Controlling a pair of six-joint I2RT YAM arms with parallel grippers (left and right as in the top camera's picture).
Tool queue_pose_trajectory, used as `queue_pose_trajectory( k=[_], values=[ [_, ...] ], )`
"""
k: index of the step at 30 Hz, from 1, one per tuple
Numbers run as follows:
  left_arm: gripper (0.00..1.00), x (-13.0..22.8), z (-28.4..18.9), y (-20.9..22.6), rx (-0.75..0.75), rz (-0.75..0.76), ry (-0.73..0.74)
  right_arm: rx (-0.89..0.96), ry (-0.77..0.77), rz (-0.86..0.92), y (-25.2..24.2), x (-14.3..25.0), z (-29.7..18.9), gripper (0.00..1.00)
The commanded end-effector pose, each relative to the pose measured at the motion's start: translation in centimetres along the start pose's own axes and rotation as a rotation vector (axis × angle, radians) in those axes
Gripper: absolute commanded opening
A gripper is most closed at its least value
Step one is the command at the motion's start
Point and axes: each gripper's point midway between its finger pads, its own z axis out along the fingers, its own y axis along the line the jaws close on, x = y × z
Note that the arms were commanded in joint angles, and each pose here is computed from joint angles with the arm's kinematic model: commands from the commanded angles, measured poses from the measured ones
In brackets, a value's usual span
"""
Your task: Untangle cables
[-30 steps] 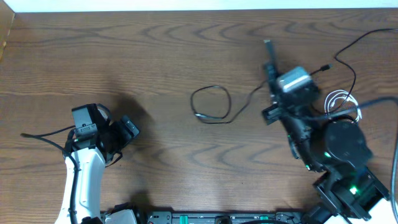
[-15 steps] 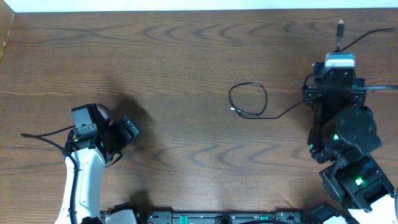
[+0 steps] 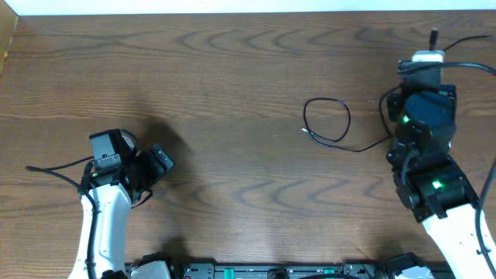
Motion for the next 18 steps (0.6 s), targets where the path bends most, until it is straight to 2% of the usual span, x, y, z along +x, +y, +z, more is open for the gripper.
queue_pose_trajectory(
  k=[1,4,7,10,12,18],
  values=[
    [0.98,0.0,0.0,0.3,-0.013,0.0,0.0,-0.046,0.003,0.021,1.1,-0.2,0.6,0.01],
    [0.99,0.0,0.0,0.3,-0.013,0.0,0.0,-0.195,0.0,-0.001,4.1,0.1,0.7,0.01],
    [0.99,0.0,0.0,0.3,-0.012,0.0,0.0,-0.484,-0.002,-0.027,9.0,0.7,-0.8,0.01],
    [0.99,0.0,0.0,0.3,-0.013,0.0,0.0,-0.697,0.047,-0.052,12.4,2.4,-2.7,0.01],
    [0.99,0.0,0.0,0.3,-0.013,0.0,0.0,-0.788,0.121,-0.049,14.0,4.2,-3.5,0.01],
    [0.99,0.0,0.0,0.3,-0.013,0.0,0.0,-0.87,0.333,-0.059,17.0,9.2,-3.1,0.01]
  ],
)
